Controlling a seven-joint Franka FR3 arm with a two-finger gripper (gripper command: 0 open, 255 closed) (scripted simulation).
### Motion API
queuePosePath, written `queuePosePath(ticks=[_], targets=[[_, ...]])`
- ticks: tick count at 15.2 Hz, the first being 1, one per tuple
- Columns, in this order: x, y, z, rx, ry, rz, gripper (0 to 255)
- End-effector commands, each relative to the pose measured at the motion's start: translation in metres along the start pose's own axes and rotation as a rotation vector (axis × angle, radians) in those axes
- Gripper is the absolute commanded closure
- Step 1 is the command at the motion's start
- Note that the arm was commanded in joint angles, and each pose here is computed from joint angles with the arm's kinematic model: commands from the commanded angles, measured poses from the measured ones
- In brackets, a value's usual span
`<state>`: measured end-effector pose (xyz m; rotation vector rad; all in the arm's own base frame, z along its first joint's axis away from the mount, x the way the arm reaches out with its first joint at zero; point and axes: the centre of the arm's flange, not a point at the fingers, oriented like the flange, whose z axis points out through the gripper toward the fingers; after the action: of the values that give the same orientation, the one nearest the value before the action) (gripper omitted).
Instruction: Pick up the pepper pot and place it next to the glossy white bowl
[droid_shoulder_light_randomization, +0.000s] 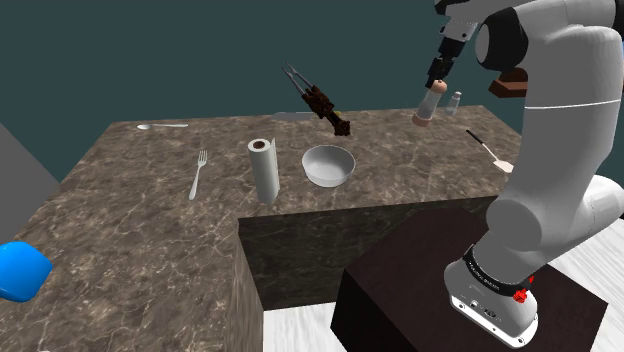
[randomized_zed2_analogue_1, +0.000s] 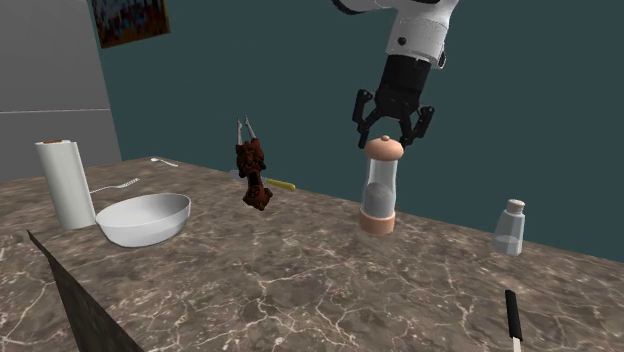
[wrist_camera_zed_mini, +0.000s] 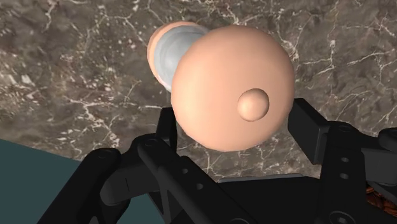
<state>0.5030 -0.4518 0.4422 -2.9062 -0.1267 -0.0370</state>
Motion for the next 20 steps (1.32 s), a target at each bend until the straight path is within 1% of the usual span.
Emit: queuePosePath(ticks=[1, 16, 17, 20], targets=[[0.000, -0.003, -0.011, 0.000, 0.000, 0.000, 255], [0.003, -0.021, -0.088, 0.000, 0.000, 0.000, 255], [0.003, -0.021, -0.088, 0.000, 0.000, 0.000, 255], [-0.006, -0.059, -0.090, 0.000, 0.000, 0.000, 255]])
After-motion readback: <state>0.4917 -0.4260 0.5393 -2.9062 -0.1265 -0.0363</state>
